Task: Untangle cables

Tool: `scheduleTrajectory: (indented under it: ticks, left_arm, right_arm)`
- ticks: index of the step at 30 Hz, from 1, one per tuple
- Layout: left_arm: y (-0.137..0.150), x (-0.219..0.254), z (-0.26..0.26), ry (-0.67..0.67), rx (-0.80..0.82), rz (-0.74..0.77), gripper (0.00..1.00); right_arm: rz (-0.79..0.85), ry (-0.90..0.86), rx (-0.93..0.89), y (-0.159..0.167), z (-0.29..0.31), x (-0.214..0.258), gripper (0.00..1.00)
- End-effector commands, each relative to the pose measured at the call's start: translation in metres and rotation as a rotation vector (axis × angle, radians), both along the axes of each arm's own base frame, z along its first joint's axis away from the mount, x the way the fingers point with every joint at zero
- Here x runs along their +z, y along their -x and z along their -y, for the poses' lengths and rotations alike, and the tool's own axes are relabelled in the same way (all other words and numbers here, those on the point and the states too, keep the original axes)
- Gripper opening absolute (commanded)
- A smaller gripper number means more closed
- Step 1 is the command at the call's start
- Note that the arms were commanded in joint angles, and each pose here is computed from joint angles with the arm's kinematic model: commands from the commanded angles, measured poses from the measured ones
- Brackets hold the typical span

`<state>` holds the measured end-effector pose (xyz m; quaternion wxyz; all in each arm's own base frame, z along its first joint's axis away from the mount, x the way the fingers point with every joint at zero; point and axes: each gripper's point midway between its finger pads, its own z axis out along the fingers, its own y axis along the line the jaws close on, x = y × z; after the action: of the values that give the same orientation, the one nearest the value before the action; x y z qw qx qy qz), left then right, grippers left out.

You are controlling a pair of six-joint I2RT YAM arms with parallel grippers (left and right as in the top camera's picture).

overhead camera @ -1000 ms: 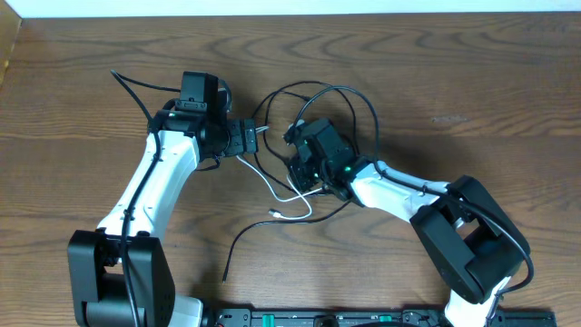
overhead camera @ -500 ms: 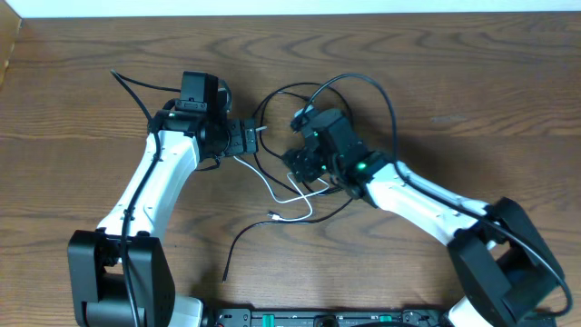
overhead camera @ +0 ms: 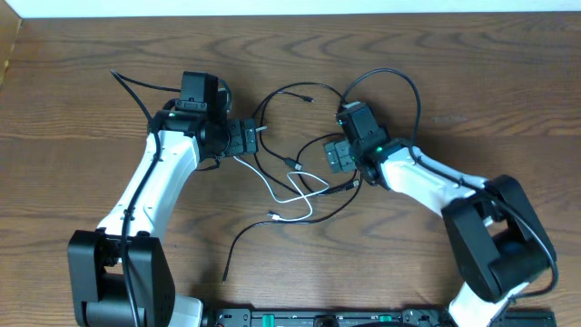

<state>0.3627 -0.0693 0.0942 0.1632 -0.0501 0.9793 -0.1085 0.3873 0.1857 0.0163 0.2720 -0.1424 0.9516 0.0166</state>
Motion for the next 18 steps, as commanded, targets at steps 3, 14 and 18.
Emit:
scheduleTrajectory:
  ticks: [3, 14, 18]
  left_arm:
    - [-0.001, 0.001, 0.001, 0.011, 0.0, -0.002, 0.98]
    - [-0.001, 0.001, 0.001, 0.011, 0.0, -0.002, 0.98]
    - [-0.001, 0.001, 0.001, 0.011, 0.0, -0.002, 0.98]
  right_arm:
    - [-0.07, -0.039, -0.015, 0.008, -0.003, -0.02, 0.63]
    - [-0.085, -0.201, 0.069, 0.018, -0.052, -0.013, 0.01]
    - [-0.06, -0.226, 0.123, 0.023, -0.074, -0.008, 0.06]
